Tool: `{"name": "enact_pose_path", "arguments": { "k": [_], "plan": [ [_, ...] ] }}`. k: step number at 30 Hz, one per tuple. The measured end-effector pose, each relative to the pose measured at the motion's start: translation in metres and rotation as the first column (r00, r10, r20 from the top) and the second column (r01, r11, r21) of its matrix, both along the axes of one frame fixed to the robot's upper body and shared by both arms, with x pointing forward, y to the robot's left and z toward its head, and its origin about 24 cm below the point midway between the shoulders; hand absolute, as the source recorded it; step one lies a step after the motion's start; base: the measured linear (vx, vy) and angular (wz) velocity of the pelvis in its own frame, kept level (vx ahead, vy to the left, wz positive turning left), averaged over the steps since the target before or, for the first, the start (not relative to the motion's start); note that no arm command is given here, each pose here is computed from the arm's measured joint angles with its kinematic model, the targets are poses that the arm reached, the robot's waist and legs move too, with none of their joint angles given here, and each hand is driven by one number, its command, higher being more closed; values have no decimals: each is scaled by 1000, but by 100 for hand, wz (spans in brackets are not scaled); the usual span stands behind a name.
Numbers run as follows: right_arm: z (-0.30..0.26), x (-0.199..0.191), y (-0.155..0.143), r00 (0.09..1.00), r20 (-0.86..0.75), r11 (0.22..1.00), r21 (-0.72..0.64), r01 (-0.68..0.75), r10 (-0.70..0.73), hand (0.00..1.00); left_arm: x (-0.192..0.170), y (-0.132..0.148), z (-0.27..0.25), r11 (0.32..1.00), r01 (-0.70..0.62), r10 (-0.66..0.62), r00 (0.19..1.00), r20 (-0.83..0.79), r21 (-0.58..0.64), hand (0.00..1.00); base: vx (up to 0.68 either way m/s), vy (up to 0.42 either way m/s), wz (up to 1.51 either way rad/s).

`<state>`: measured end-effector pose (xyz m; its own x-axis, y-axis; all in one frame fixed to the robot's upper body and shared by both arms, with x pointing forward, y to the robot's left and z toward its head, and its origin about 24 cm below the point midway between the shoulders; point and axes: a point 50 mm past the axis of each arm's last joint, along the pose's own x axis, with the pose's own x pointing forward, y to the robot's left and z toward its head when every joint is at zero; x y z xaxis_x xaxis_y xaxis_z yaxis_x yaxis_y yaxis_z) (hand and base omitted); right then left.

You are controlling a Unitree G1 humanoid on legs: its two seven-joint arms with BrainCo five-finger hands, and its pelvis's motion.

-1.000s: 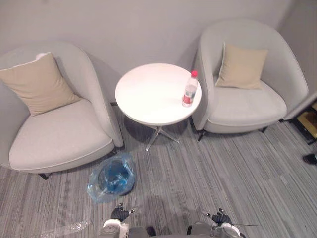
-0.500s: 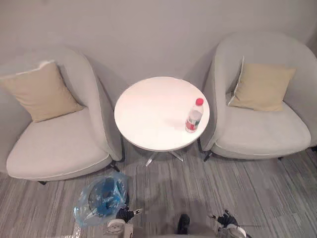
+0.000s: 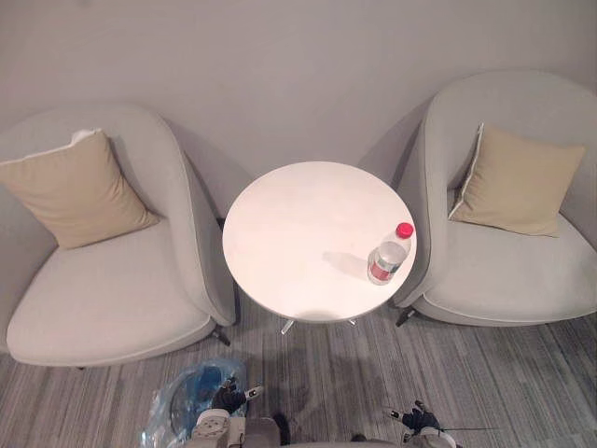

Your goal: Gather rubbish on tea table into small bin, then transfer packed bag to large trash can.

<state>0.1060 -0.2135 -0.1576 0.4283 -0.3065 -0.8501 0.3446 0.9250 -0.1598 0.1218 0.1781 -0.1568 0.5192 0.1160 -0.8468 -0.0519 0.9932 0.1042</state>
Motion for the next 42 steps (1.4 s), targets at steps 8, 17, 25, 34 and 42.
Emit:
{"name": "enact_pose_path", "arguments": {
  "k": [8, 17, 25, 34, 42],
  "plan": [
    [1, 5, 5, 999, 16, 999, 5, -36, 36, 0, -2, 7, 0, 997, 63, -63, 998, -13, 39, 0, 139, -78, 38],
    [1, -2, -5, 1000, -6, 1000, -28, -12, 12, 0, -8, -4, -5, 999, 38, -37, 998, -47, 4, 0, 122, -102, 10],
    [2, -3, -4, 1000, 4, 998, -65, -11, 11, 0, -9, 0, -4, 999, 35, -34, 998, -48, 39, 0, -10, 54, 5],
    [53, 49, -8, 932, 335, 970, -232, -65, 142, 0, -8, 1, -4, 993, 94, -91, 995, -49, 67, 0, -96, 34, -2],
    [92, 60, -15, 849, 473, 926, -373, -48, 235, 0, -7, -2, -3, 984, 160, -157, 987, -46, 79, 0, -89, -21, -5]
  ]
}}
